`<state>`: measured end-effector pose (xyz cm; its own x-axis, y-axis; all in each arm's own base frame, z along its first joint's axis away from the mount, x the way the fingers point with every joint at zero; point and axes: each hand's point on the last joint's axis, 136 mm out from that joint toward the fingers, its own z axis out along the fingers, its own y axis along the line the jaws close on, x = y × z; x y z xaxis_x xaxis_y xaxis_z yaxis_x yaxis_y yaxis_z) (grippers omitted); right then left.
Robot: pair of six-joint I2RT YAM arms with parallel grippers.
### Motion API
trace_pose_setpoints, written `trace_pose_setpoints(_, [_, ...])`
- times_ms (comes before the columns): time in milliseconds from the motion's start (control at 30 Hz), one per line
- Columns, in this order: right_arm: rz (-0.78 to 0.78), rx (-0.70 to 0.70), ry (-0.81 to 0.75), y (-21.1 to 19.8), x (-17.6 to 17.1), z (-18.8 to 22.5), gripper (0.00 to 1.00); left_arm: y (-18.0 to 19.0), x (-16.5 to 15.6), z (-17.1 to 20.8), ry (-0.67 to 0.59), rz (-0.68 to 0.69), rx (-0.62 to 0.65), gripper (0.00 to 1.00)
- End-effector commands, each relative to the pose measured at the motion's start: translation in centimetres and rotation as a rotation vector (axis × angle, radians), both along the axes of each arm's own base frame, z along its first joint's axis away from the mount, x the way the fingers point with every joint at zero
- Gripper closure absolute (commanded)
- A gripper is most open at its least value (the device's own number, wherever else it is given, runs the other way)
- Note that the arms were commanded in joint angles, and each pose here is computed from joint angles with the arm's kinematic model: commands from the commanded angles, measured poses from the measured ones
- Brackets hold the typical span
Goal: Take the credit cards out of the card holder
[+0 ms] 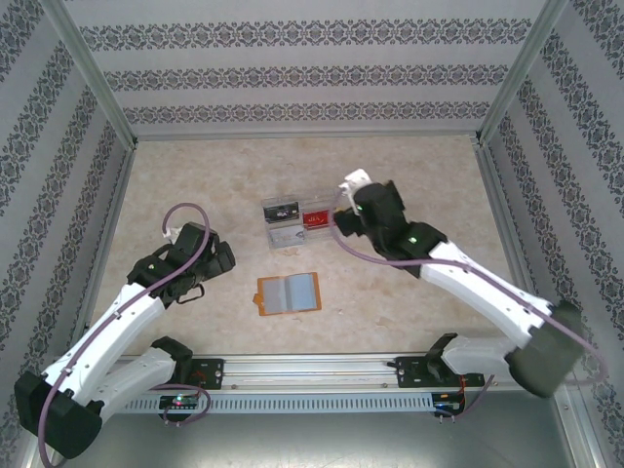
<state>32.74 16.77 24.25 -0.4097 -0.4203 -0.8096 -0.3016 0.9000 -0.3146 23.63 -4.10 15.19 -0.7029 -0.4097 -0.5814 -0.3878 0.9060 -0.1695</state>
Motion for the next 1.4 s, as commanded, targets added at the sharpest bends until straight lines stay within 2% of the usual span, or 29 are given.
trace_pose_setpoints(0, [-0.118,0.120,-0.064,-3.5,-0.6,0.3,0.02,3.7,2.3,2.6,-0.167,0.099,0.211,0.01])
trace_pose_setpoints(133, [-0.249,0.182,-0.108,-8.3,-0.8,-1.4,0.02,6.3,3.7,3.3,-0.283,0.173,0.383,0.00])
trace_pose_setpoints(200, [-0.305,0.216,-0.107,-10.3,-0.6,-2.9,0.02,6.9,4.8,3.1,-0.314,0.154,0.425,0.00])
trace_pose_setpoints(267, [-0.365,0.229,-0.103,-12.4,0.0,-4.9,0.02,7.3,6.1,2.1,-0.311,0.122,0.435,0.00])
trace_pose_setpoints(433, [-0.514,0.229,-0.071,-16.4,1.8,-8.5,0.02,10.1,8.6,-1.4,-0.219,0.163,0.473,0.01])
trace_pose_setpoints(633, [-0.576,0.209,-0.102,-18.7,4.8,-11.1,0.02,10.2,12.3,-4.7,-0.258,0.109,0.433,0.01])
trace_pose_setpoints(733, [-0.506,0.258,-0.113,-18.1,6.5,-12.0,0.02,10.3,13.7,-5.2,-0.297,0.081,0.402,0.01])
trace_pose_setpoints(833, [-0.482,0.228,-0.098,-18.0,7.7,-12.6,0.02,10.0,15.1,-5.0,-0.354,0.020,0.385,0.01])
trace_pose_setpoints(933, [-0.458,0.287,-0.143,-18.2,7.7,-13.0,0.02,9.9,15.5,-5.2,-0.415,-0.012,0.361,0.01])
trace_pose_setpoints(1000, [-0.417,0.319,-0.132,-17.9,7.5,-13.2,0.02,9.8,15.6,-5.3,-0.409,-0.017,0.358,0.01])
trace_pose_setpoints(1133, [-0.334,0.348,-0.177,-16.9,7.0,-13.8,0.02,8.3,15.2,-5.1,-0.485,-0.103,0.337,0.00])
trace_pose_setpoints(1267, [-0.335,0.353,-0.188,-16.9,7.0,-13.7,0.02,6.4,16.1,-6.6,-0.514,-0.221,0.321,0.00])
trace_pose_setpoints(1300, [-0.335,0.353,-0.188,-16.9,7.0,-13.7,0.02,5.8,16.0,-7.0,-0.482,-0.257,0.308,0.00])
trace_pose_setpoints(1367, [-0.337,0.353,-0.183,-17.0,7.0,-13.8,0.02,5.7,16.2,-6.8,-0.499,-0.261,0.314,0.01])
